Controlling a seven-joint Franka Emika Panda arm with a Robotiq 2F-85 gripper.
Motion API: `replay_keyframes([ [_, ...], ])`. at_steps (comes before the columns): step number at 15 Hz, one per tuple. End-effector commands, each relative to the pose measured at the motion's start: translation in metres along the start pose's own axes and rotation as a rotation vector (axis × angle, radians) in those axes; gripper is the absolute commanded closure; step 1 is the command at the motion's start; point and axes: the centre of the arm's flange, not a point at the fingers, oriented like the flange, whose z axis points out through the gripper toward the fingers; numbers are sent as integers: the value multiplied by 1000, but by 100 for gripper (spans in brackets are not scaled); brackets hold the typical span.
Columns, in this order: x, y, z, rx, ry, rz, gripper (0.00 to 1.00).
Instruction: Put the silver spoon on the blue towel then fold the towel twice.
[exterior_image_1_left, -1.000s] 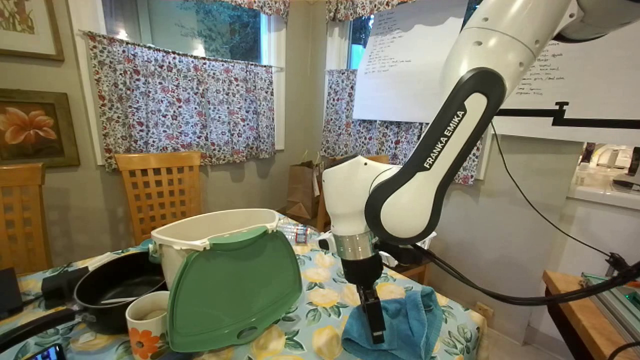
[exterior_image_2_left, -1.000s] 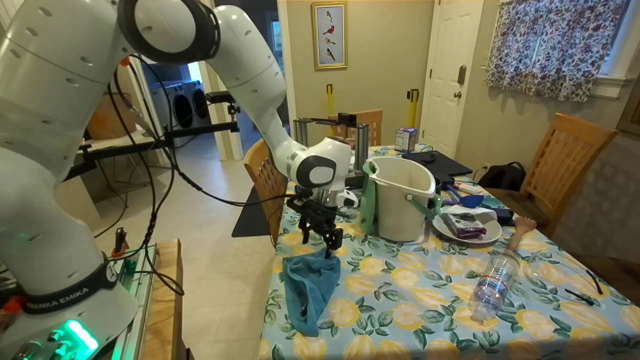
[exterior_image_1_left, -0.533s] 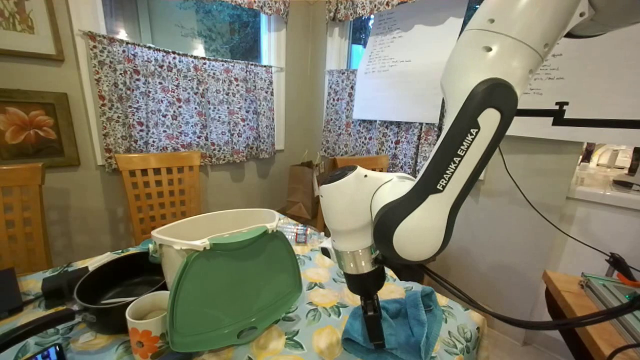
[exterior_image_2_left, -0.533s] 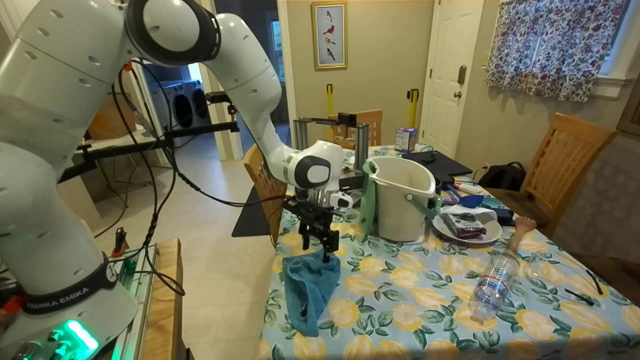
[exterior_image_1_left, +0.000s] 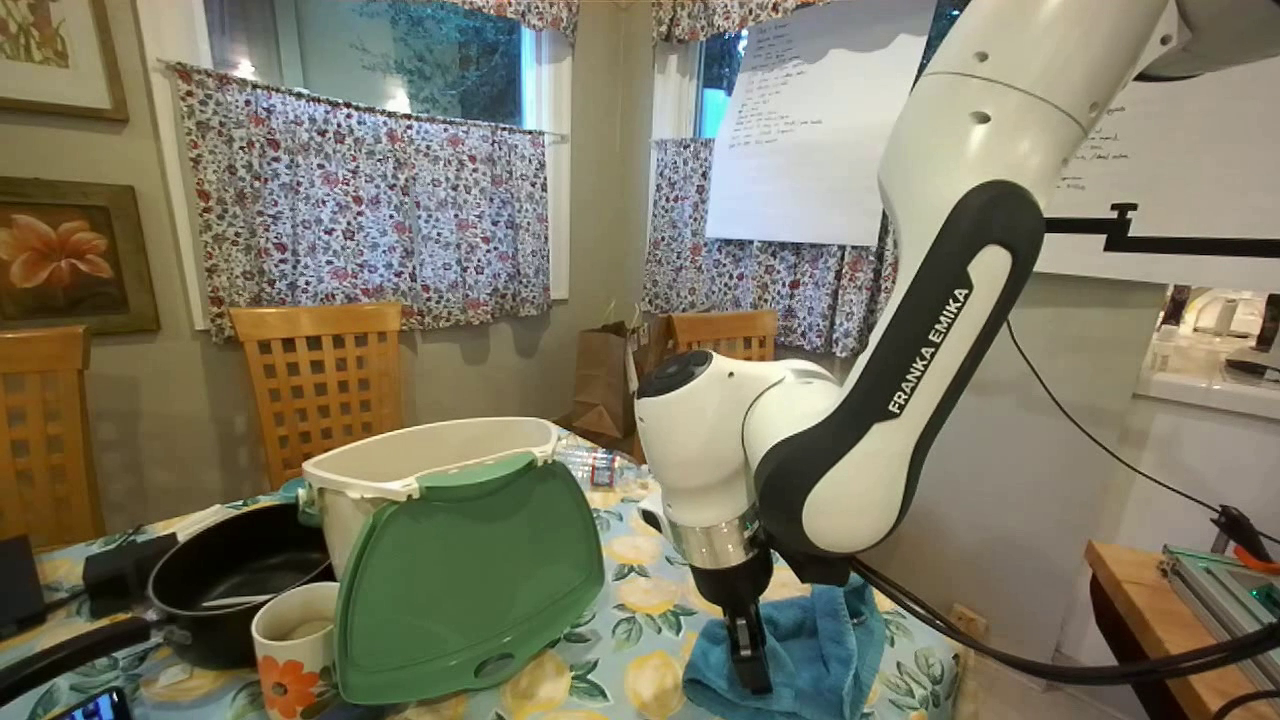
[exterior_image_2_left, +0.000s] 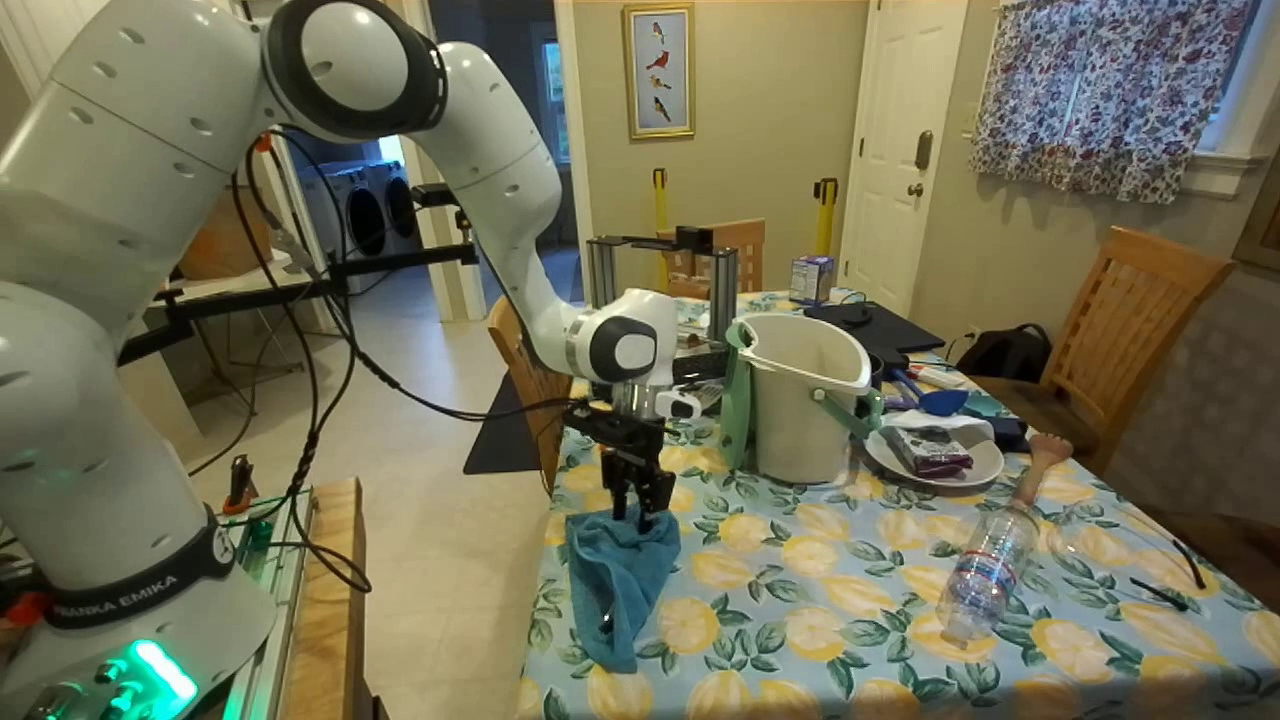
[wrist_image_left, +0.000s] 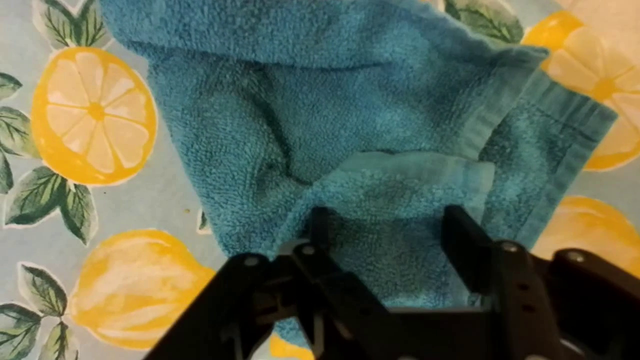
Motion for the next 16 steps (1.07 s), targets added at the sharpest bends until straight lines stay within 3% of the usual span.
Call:
replay_keyframes([
  [1,9,-1,7,-52,3,4,70],
  [5,12,1,9,-57,8,10,98],
  [11,7,17,-12,21,67,27,99],
  [16,13,46,-34,24,188,102,99],
])
